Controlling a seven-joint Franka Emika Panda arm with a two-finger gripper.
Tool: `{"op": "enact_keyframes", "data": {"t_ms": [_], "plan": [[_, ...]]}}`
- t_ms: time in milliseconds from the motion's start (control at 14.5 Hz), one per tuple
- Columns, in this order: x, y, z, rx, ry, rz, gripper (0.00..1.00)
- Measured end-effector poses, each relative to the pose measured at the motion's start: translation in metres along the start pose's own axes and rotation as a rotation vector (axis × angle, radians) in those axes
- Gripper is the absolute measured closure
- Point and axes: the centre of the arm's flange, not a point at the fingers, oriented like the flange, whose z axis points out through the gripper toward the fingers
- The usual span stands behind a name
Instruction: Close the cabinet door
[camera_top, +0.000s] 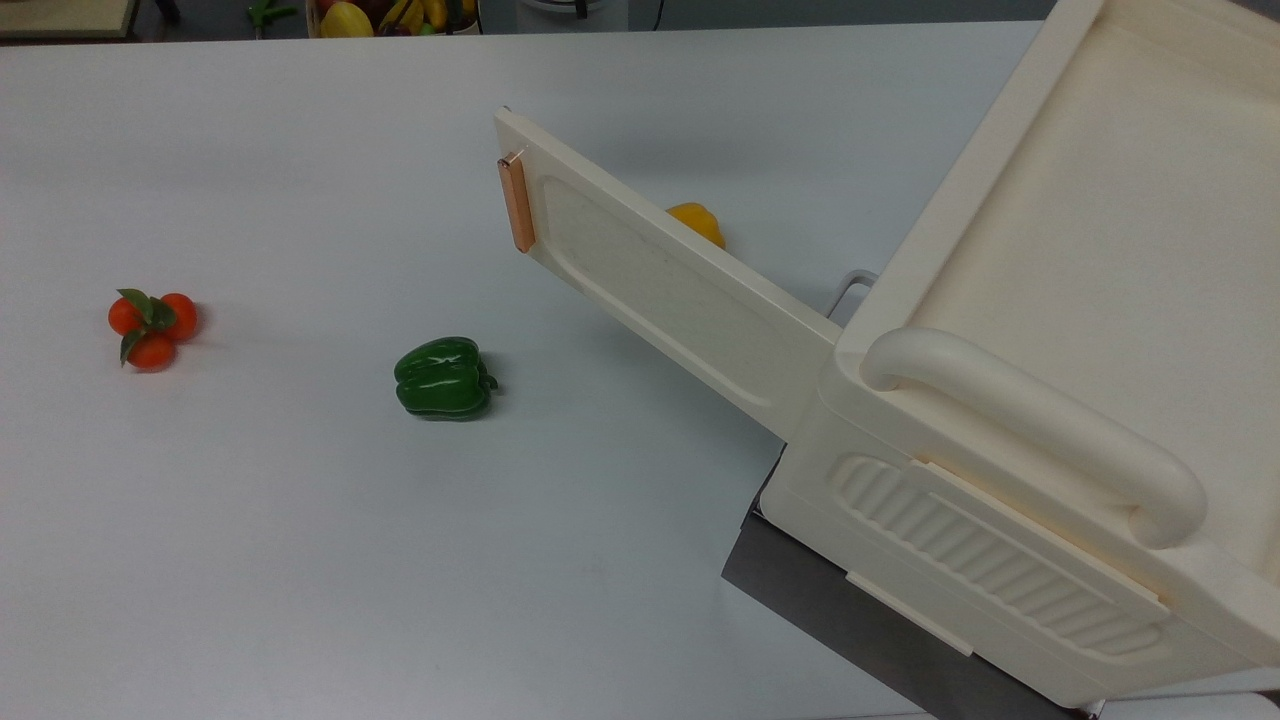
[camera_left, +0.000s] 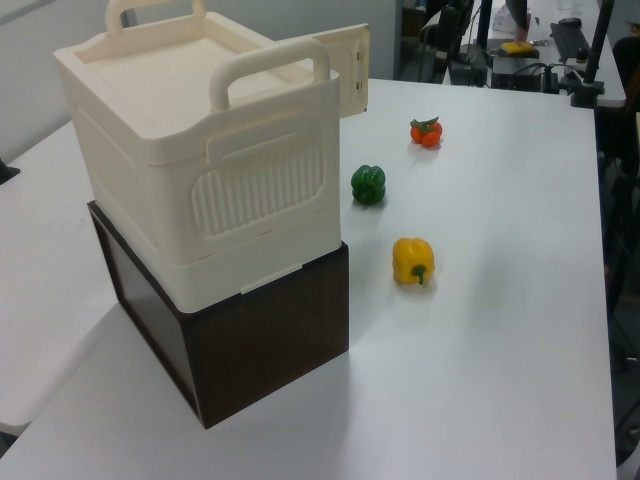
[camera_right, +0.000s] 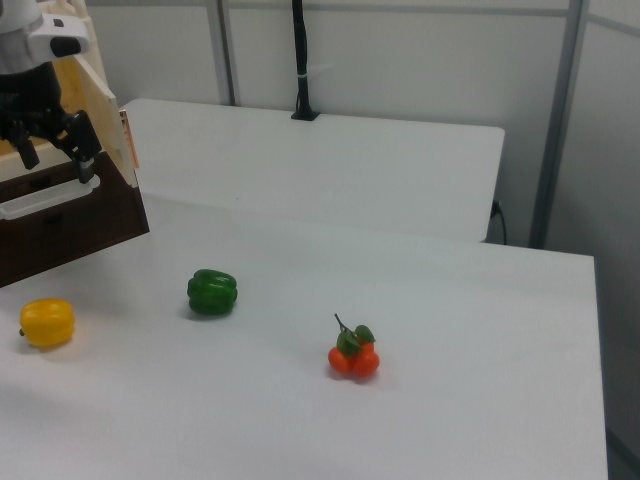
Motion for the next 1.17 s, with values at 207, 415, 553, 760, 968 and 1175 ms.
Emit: {"op": "enact_keyframes", "data": {"t_ms": [207,415,553,760,968,1175], "plan": [[0.000,0.000,0.000,0.000,0.000,-0.011,0.07],[0.000,-0.002,0.001,0.017,-0.001,-0.017,0.48],[0.001,-0.003,0.002,0.027,0.001,-0.015,0.81],[0.010,-0.003,0.001,0.095,0.059,0.011,0.99],[0.029,0.028,-0.008,0.177,0.211,0.189,0.99],[0.051,0.072,-0.013,0.272,0.390,0.378,0.99]]}}
